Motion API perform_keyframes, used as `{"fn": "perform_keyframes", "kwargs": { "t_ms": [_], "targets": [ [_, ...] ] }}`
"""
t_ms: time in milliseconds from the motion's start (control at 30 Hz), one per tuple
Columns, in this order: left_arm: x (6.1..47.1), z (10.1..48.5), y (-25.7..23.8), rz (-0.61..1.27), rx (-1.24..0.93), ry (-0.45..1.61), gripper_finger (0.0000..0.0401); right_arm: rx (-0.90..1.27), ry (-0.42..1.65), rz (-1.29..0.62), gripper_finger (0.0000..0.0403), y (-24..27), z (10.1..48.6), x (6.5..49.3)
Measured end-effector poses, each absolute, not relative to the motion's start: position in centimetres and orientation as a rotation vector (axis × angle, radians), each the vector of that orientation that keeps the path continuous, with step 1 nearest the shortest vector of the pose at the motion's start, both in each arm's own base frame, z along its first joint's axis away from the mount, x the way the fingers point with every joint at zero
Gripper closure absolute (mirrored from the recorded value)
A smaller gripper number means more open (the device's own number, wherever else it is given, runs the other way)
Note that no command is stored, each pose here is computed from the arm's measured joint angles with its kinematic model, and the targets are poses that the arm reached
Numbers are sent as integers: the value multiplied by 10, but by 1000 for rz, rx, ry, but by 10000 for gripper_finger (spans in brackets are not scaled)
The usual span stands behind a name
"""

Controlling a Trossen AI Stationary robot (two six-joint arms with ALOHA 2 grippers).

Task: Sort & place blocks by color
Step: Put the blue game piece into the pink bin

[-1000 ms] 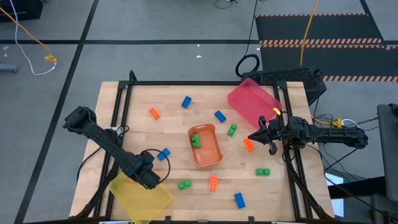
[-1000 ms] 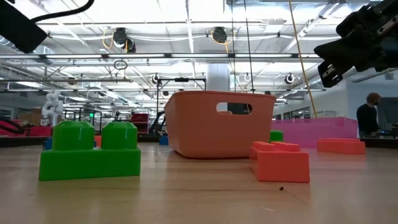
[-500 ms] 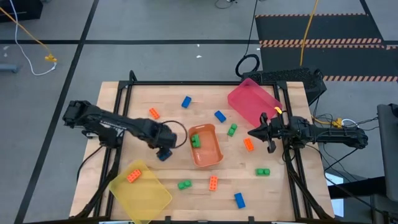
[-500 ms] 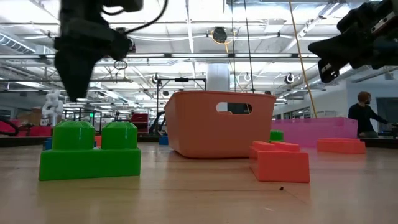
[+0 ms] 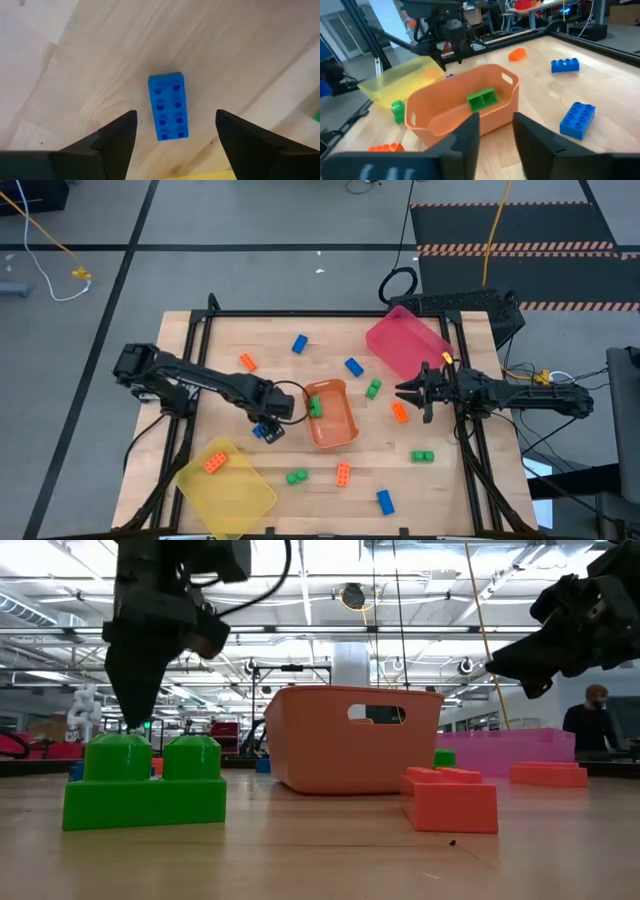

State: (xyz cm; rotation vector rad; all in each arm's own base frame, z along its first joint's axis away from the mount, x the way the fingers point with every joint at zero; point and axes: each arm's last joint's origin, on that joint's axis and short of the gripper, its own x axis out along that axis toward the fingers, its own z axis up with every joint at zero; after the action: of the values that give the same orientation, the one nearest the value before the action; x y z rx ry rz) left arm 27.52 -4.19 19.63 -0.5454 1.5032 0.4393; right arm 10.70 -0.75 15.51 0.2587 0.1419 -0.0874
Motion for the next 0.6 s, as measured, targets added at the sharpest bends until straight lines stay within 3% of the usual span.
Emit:
{"fn": "perform_keyframes", "kwargs": {
  "t_ms": [167,333,467,600],
  "targets": [
    [281,176,-43,454,-537,1582,97,247,140,-87,234,-7,155,107],
    [286,161,-43,499,-513,1614,89,216,125,-84,216,-8,157,107],
    [293,147,-43,496,-494,1621,113,198,120,-82,218,-8,157,107],
    [298,139,-43,453,-478,1625,173,197,118,-82,221,-8,158,107]
  ]
}}
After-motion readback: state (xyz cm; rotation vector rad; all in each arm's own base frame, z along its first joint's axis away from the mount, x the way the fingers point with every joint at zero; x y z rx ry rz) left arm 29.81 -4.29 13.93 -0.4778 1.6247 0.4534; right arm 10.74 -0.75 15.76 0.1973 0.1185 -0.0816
